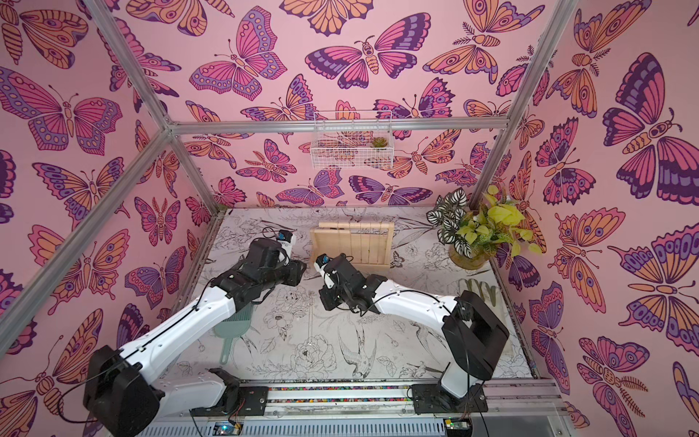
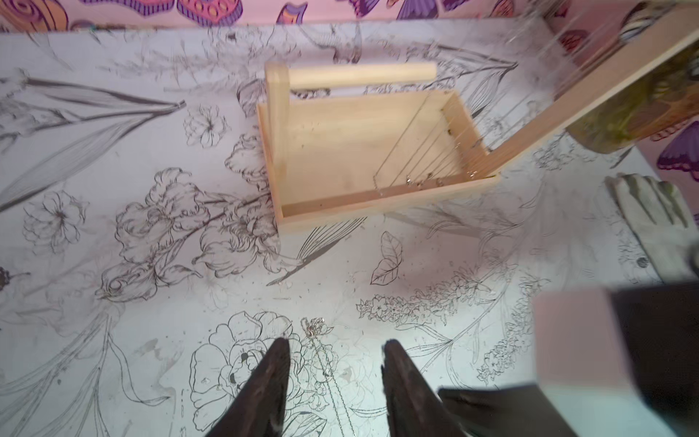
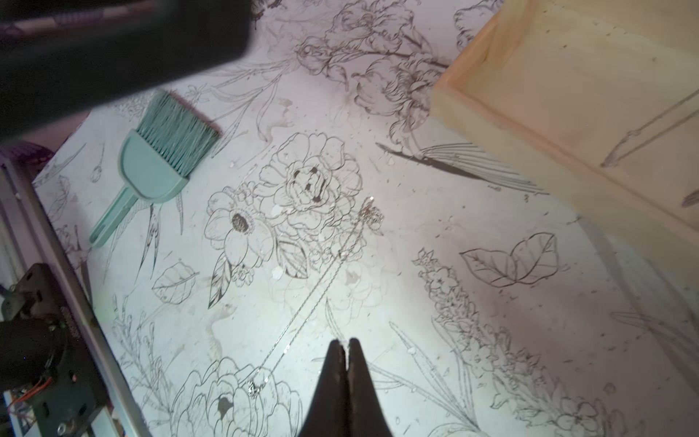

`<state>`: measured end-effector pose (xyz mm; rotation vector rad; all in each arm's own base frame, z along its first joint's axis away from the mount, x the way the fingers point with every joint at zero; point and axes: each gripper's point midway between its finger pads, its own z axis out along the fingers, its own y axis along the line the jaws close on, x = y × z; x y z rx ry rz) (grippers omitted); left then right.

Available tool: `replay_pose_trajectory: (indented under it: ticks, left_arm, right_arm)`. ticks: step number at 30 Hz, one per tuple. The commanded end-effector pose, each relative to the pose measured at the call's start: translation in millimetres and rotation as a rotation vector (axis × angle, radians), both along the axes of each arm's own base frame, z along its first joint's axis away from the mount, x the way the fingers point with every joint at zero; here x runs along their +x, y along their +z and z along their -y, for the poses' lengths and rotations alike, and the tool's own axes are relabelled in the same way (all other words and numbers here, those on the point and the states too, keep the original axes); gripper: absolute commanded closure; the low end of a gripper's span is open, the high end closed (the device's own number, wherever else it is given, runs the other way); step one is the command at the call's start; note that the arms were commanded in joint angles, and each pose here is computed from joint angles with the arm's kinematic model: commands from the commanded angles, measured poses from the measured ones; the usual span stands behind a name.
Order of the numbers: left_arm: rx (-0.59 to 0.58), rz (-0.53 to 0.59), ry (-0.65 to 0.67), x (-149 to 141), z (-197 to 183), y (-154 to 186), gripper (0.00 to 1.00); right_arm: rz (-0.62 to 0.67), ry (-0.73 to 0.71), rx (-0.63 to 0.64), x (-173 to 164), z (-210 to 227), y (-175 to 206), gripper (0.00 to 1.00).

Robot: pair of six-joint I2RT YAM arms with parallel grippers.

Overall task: Take the necklace off the jewelry display stand
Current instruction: Place the necklace at the center of the board, then adjust the necklace at the center of the board.

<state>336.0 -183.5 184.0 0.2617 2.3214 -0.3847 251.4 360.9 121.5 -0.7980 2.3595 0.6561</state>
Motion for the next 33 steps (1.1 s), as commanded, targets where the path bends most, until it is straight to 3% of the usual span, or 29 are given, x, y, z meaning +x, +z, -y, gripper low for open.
replay_pose_trajectory:
  ticks: [1,8,16,17,20,23,33]
  left_arm:
    - [0.009,-0.077,0.066,12.6,-6.5,-19.1,0.55]
    - [-0.044,-0.257,0.116,24.2,0.6,-72.3,0.52]
    - [-0.057,-0.321,0.102,28.6,10.1,-97.8,0.50]
    - [-0.053,-0.329,0.104,29.3,9.8,-101.9,0.53]
    - [-0.053,-0.350,0.103,29.8,10.2,-109.4,0.81]
    - [-0.067,-0.355,0.090,29.2,12.9,-111.4,1.00]
    - [-0.081,-0.399,0.069,10.0,11.1,-120.8,1.00]
  right_arm:
    - [-0.052,0.056,0.014,-34.5,2.7,-8.8,1.00]
    - [-0.049,0.146,0.032,-79.0,-12.4,-26.2,1.00]
    - [-0.087,0.071,0.080,-75.4,-27.4,-43.8,1.00]
    - [-0.100,0.065,0.090,-75.4,-30.0,-45.9,1.00]
    - [-0.127,0.043,0.120,-74.6,-35.6,-50.0,1.00]
    - [-0.113,0.018,0.126,-71.1,-32.4,-47.7,1.00]
    - [-0.008,-0.139,0.052,-48.1,28.7,-28.5,1.00]
